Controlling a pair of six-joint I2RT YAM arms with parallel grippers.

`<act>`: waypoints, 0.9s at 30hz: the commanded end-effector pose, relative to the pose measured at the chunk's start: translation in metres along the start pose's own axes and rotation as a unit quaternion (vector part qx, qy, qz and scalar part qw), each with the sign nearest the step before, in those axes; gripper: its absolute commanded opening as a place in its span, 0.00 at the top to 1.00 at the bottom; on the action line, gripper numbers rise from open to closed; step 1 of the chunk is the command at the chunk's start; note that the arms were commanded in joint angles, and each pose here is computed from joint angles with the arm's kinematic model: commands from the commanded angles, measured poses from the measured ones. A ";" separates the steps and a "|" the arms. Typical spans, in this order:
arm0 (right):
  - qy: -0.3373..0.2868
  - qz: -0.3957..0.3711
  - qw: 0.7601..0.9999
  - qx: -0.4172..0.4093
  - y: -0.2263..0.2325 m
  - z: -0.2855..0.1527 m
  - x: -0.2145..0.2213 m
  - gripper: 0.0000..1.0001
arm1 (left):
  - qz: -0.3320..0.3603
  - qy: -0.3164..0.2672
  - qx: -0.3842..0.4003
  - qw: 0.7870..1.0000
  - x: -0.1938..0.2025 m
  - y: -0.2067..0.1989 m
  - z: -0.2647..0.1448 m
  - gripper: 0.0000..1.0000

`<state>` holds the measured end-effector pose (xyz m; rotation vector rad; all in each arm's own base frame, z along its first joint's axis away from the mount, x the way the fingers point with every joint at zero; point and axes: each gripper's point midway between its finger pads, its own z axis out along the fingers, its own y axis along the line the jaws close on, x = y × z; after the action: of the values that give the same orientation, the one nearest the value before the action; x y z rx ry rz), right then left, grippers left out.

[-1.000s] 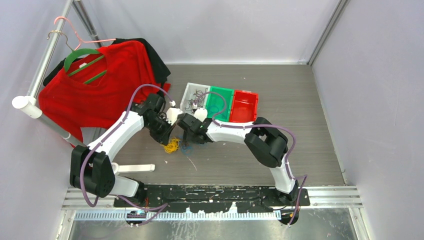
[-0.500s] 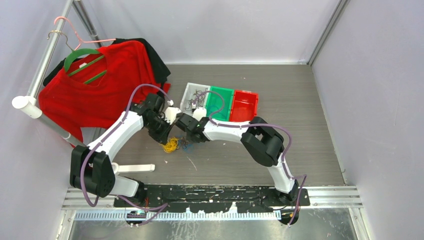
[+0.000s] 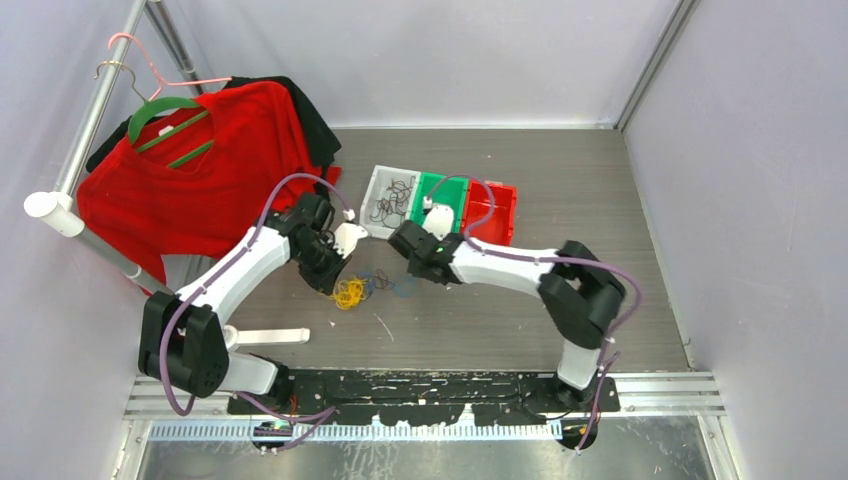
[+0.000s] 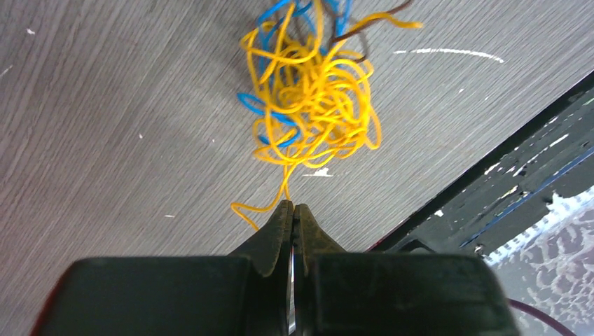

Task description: Untangle the cables

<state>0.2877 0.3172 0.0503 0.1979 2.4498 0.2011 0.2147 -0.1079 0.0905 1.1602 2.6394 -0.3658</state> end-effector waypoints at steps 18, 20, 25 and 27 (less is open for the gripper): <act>-0.154 0.101 0.980 -0.073 -0.083 -0.134 -0.125 0.99 | 0.070 0.054 -0.116 0.989 0.026 0.045 0.001 1.00; -0.167 0.104 0.978 -0.075 -0.091 -0.149 -0.137 0.99 | 0.081 0.071 -0.137 0.985 0.033 0.054 0.004 1.00; -0.198 0.098 0.972 -0.081 -0.104 -0.184 -0.159 0.99 | 0.094 0.094 -0.158 0.978 0.044 0.064 0.009 1.00; -0.214 0.097 0.969 -0.074 -0.112 -0.197 -0.168 0.99 | 0.096 0.101 -0.164 0.977 0.046 0.067 0.011 1.00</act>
<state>0.2836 0.1773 0.2416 0.3893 2.0603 0.4171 0.2188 -0.0454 0.0554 1.3588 2.6447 0.1023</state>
